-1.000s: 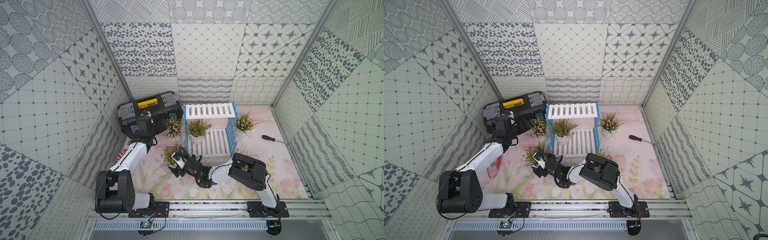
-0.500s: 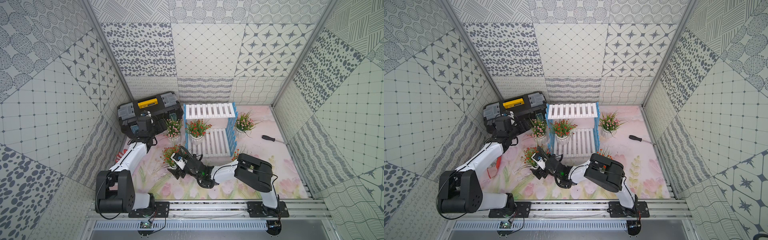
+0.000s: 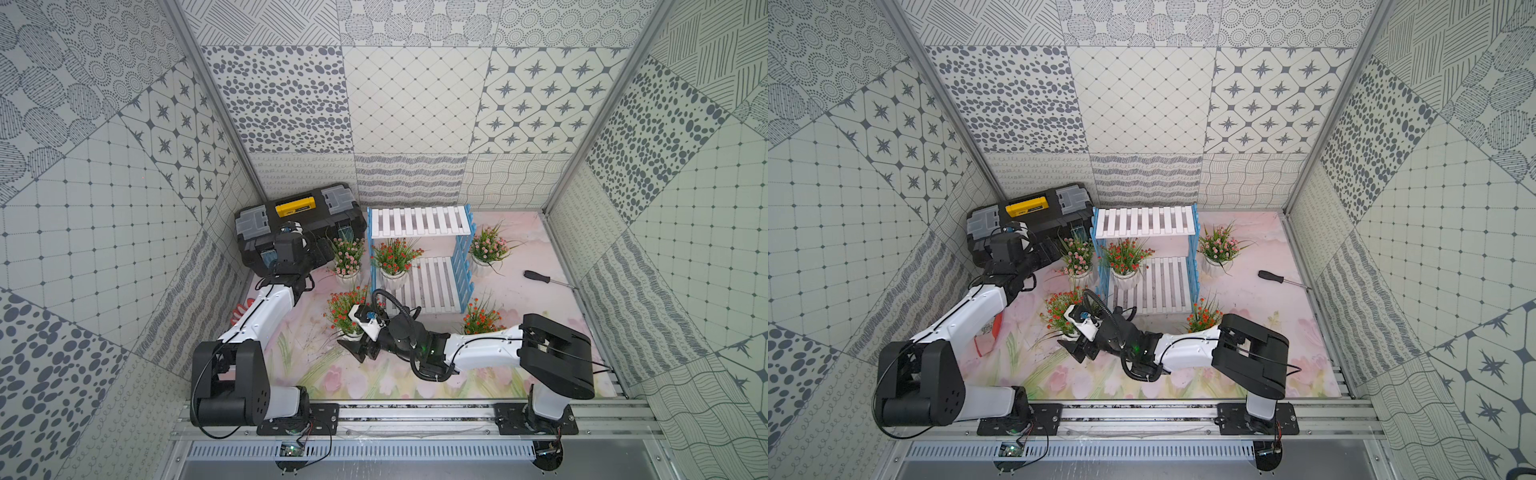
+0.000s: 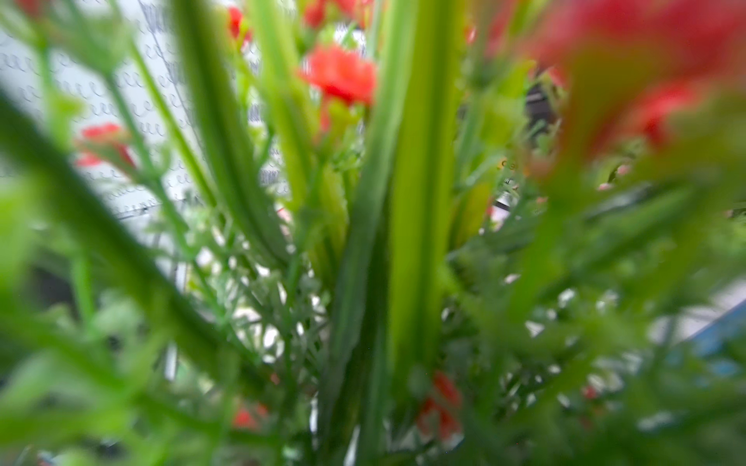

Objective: Place the baby's breath potted plants on the rack by color
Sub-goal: Pick up the baby's breath potted plant from the center of the board.

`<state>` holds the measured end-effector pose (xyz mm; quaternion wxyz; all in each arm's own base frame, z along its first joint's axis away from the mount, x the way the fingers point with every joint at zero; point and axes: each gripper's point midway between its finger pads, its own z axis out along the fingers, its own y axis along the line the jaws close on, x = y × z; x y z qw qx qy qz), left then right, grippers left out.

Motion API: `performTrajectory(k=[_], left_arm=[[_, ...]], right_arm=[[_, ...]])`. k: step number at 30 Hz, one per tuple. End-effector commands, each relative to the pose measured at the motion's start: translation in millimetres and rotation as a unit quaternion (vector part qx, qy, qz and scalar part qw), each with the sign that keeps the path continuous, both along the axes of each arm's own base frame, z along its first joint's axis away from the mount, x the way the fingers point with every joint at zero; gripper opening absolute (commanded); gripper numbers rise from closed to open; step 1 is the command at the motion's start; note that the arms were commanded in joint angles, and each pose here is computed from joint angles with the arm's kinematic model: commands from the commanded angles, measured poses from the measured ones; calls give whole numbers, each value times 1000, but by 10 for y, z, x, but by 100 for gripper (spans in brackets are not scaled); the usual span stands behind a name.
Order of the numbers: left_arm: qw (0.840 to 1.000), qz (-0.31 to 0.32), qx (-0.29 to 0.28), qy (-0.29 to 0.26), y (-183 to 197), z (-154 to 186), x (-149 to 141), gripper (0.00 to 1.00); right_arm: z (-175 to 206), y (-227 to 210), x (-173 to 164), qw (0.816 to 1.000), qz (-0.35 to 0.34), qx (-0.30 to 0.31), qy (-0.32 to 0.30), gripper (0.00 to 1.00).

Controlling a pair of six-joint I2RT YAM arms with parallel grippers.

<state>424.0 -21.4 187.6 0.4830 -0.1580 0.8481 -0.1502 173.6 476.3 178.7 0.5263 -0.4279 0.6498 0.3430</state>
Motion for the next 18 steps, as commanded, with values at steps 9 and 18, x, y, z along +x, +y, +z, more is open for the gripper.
performTrajectory(k=[9, 18], left_arm=[[1000, -2, -4, -17, -8, 91, 42, 93], [1000, -2, -8, -18, -15, 94, 58, 93]], right_arm=[[579, -626, 22, 997, -78, 21, -20, 79], [601, -1292, 435, 974, -228, 1, -16, 80]])
